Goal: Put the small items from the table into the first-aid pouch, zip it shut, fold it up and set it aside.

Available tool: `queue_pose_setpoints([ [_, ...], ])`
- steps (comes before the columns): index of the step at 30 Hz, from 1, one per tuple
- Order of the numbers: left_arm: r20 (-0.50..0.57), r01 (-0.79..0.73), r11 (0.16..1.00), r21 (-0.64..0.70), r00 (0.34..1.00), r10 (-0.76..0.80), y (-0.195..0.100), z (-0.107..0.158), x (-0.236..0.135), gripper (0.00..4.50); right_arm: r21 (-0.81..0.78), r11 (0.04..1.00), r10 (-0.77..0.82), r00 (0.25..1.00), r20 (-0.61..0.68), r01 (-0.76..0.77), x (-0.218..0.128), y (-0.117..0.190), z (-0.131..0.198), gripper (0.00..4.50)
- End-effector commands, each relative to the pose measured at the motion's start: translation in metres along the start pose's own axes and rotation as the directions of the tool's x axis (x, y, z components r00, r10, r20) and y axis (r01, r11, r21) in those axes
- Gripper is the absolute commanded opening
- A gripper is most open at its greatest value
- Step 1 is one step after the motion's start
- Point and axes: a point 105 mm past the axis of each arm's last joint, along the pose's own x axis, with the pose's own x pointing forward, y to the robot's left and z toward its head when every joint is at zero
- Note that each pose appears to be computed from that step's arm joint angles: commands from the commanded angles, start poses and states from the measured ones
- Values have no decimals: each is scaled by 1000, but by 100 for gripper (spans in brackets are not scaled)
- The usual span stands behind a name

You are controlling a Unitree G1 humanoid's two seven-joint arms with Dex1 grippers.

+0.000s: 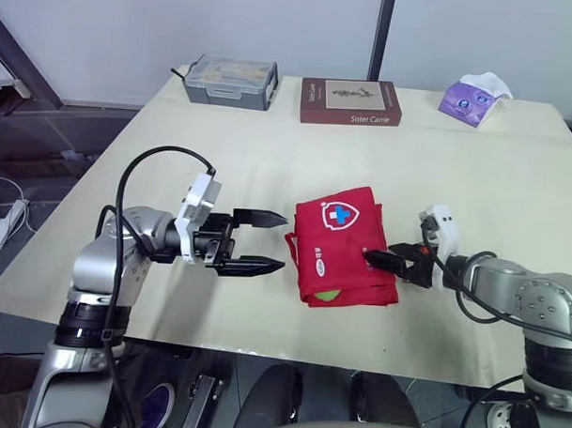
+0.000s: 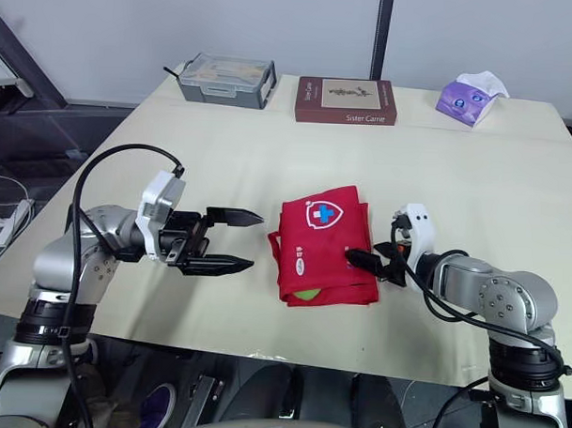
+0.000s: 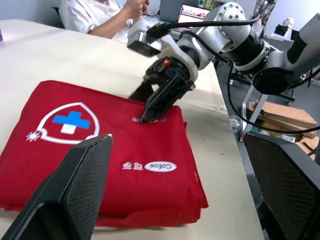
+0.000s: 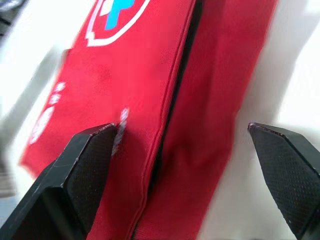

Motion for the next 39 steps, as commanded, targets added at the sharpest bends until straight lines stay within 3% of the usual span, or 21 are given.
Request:
queue_pose_setpoints([
  [1,17,1,998,58,1000,-2,-5,15,-5,450,32,998,49,997,-58,-47,9,7,-9,400],
  [2,21,0,998,62,1000,-1,-5,16,-6,450,38,998,54,997,-58,-52,9,8,-9,383],
  [4,30,2,997,73,1000,-4,-6,20,-5,450,44,998,48,998,-41,-46,8,7,-6,284],
  [7,40,17,996,83,999,-20,-8,25,-1,450,57,998,25,999,27,-26,-1,4,6,179],
  [8,45,26,996,89,999,-30,-9,27,1,450,56,998,11,998,55,-14,-7,2,10,162],
  [12,85,50,994,102,995,-59,-10,37,15,450,77,995,-80,984,157,69,-54,-15,24,15],
  [15,113,67,993,100,990,-78,-11,43,27,450,112,974,-214,958,190,195,-109,-39,29,3],
  [21,161,98,991,93,981,-112,-9,45,54,450,124,859,-508,858,77,497,-216,-92,31,3],
  [28,176,139,982,128,971,-160,-5,48,72,450,-19,852,-523,851,-51,522,-230,-133,28,3],
  [29,170,148,979,141,971,-171,-5,48,74,450,-32,851,-525,849,-57,524,-232,-139,26,92],
  [33,170,157,975,157,968,-183,-3,49,77,450,-124,813,-576,817,-34,569,-252,-149,27,255],
  [34,172,154,976,155,968,-181,-2,49,77,450,-168,787,-604,797,-8,594,-263,-148,30,330],
  [35,174,150,977,152,969,-176,-1,48,76,450,-219,761,-623,782,16,611,-272,-145,33,347],
  [36,172,146,978,150,970,-171,0,47,76,450,-297,722,-644,764,40,624,-283,-140,34,409],
  [39,194,84,991,105,976,-103,6,43,71,450,-490,580,-611,745,267,651,-298,-101,58,436],
])
